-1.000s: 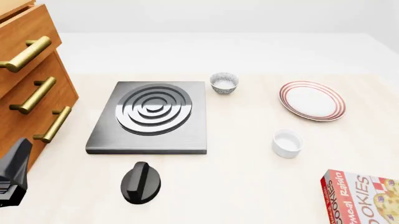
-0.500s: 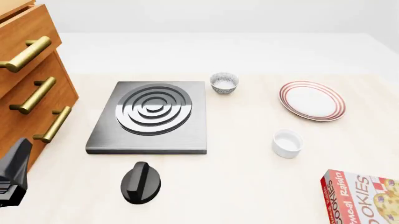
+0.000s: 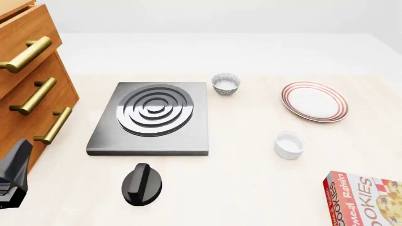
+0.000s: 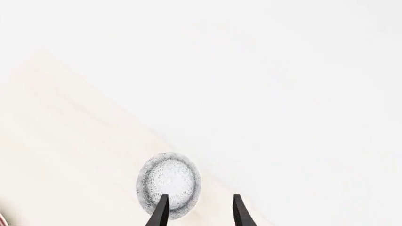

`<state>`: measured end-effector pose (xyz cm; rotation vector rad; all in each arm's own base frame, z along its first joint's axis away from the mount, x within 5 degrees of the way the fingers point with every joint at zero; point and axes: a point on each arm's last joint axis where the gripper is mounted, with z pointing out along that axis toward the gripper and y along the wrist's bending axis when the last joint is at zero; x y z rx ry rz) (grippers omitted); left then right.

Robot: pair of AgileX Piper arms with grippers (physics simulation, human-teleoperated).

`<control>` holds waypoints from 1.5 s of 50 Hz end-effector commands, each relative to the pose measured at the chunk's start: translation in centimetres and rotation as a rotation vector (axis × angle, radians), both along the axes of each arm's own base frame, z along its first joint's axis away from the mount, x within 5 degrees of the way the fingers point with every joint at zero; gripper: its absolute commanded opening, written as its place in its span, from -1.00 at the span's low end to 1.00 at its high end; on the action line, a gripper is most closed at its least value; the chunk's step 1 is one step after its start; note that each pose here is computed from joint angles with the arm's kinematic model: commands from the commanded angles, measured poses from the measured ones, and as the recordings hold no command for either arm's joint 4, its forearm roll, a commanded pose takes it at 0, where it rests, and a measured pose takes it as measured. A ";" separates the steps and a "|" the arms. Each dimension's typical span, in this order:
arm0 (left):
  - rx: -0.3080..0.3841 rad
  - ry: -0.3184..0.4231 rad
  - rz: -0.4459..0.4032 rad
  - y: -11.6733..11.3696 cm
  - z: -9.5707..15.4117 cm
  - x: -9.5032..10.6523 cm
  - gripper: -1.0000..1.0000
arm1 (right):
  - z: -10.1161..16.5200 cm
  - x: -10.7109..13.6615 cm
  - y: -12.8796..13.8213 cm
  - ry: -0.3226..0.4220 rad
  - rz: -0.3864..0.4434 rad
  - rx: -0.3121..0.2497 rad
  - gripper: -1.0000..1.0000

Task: Pick the akita bowl next to the cookies box and place it on the plate.

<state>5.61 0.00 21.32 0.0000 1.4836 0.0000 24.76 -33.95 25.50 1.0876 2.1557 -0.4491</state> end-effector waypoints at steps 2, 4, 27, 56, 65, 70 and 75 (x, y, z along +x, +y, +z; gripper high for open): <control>0.000 0.000 0.000 0.0 0.0 0.0 1.00 | -2.6 1.2 -0.6 0.024 0.024 0.016 1.00; 0.000 0.000 0.000 0.0 0.0 0.0 1.00 | -2.9 1.5 -0.6 0.024 0.028 0.019 1.00; 0.000 0.000 0.000 0.0 0.0 0.0 1.00 | -8.1 2.0 -1.4 0.072 0.050 0.048 1.00; 0.000 0.000 0.000 0.0 0.0 0.0 1.00 | -11.0 2.9 -1.4 0.103 0.074 0.078 1.00; 0.000 0.000 0.000 0.0 0.0 0.0 1.00 | -11.5 2.7 -1.5 0.104 0.067 0.086 1.00; 0.000 0.000 0.000 0.0 0.0 0.0 1.00 | -11.9 2.9 -1.4 0.104 0.066 0.092 1.00; 0.000 0.000 0.000 0.0 0.0 0.0 1.00 | -12.2 2.9 -1.4 0.106 0.068 0.093 1.00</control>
